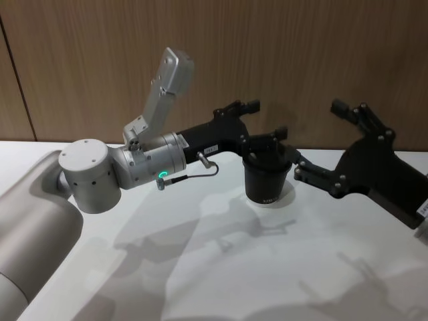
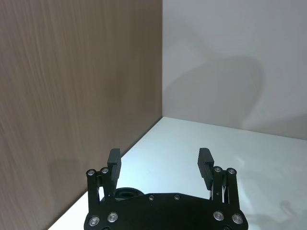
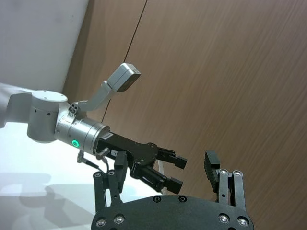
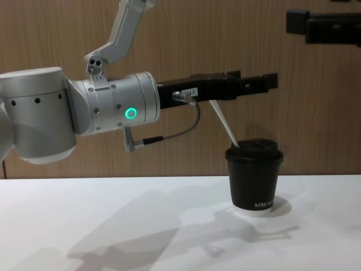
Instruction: Pick up the straw with one hand, pass it to the other hand, and insert it into the cup.
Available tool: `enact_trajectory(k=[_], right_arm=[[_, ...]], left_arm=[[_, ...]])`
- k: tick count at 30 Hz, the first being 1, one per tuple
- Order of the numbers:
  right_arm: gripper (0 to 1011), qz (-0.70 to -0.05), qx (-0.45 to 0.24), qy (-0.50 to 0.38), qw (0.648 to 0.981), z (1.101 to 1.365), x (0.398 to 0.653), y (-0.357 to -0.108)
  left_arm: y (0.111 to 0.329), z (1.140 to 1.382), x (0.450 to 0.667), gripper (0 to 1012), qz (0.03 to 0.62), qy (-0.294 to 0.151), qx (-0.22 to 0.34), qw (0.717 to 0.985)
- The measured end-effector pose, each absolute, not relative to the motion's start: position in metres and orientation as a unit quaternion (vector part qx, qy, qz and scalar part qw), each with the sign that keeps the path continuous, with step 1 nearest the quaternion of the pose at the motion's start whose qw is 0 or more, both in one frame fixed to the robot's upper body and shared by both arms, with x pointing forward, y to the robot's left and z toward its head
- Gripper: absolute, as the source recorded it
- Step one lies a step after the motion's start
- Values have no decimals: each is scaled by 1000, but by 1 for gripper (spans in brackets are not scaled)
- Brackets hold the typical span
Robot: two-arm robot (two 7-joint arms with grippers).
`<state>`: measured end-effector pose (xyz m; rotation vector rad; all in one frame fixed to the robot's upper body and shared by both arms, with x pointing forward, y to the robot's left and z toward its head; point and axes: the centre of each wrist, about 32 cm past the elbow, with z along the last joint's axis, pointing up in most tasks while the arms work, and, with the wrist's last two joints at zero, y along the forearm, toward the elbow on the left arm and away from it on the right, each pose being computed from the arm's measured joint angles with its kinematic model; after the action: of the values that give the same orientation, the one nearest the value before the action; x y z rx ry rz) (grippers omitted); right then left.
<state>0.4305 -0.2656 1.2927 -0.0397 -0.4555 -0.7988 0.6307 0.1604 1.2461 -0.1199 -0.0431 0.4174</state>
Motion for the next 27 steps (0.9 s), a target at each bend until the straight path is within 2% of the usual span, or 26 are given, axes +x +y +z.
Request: enact_trajectory(k=[27], right_arm=[[1001,-382,-39,-204,900,1328,430,-219]], left_arm=[[164,1227,613,1003,187,-3,-89,978]])
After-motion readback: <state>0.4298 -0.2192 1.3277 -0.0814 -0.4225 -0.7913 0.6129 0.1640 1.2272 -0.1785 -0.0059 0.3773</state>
